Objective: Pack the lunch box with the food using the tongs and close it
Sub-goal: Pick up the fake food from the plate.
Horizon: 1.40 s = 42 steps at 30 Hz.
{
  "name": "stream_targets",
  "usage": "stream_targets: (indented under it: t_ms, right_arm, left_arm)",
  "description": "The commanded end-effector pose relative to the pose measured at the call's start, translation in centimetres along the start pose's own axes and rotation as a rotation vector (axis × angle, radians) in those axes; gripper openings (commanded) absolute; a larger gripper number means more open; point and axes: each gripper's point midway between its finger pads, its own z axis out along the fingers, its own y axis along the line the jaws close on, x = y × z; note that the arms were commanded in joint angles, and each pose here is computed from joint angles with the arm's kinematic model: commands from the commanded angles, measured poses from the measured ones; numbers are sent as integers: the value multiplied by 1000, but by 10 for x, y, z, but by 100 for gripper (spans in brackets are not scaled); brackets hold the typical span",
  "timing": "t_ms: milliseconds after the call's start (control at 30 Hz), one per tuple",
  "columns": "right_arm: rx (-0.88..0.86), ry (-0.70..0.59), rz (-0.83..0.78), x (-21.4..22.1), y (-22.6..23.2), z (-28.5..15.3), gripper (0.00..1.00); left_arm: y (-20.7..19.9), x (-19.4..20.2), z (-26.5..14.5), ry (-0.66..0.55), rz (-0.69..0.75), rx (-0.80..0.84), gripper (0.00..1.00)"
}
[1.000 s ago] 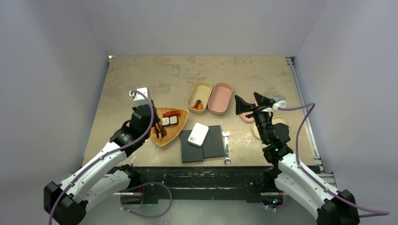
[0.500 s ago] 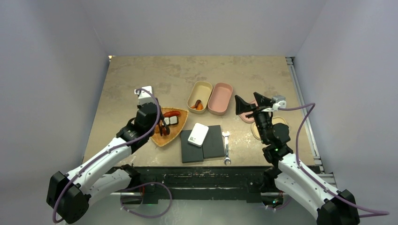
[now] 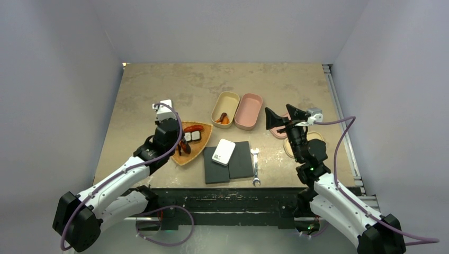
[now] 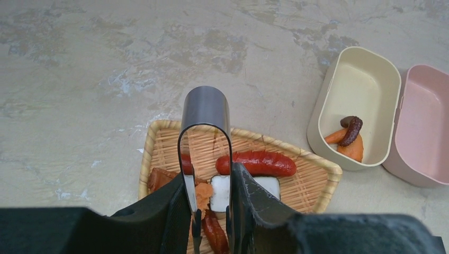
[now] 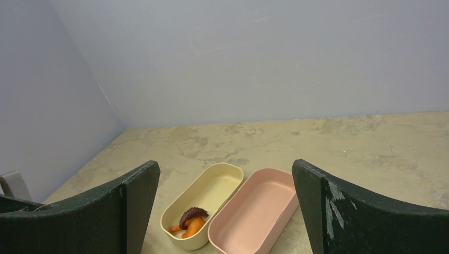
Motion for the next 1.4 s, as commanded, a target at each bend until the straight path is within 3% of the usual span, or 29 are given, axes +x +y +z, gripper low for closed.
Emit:
stream_targets:
  t_ms: [0,67,200,967,1367]
  right_arm:
    - [-22,-35,-1,-8,4,0,99]
    - [-20,-34,-1,-7,4,1,99]
    - [-21,-30,-3,-6,4,1,99]
    - [-16,-32,-3,-6,3,1,99]
    - [-16,-40,-2,-9,3,0,99]
  left_arm:
    - [0,-18,5,-84,-14,-15,28]
    - [-2,-18,7,-89,-10,-9,22]
    - [0,-27,5,-114,-15,-19,0]
    - [-7,-65,-39,-30,-16,78,0]
    - [-52,-111,-38,-66,0,225,0]
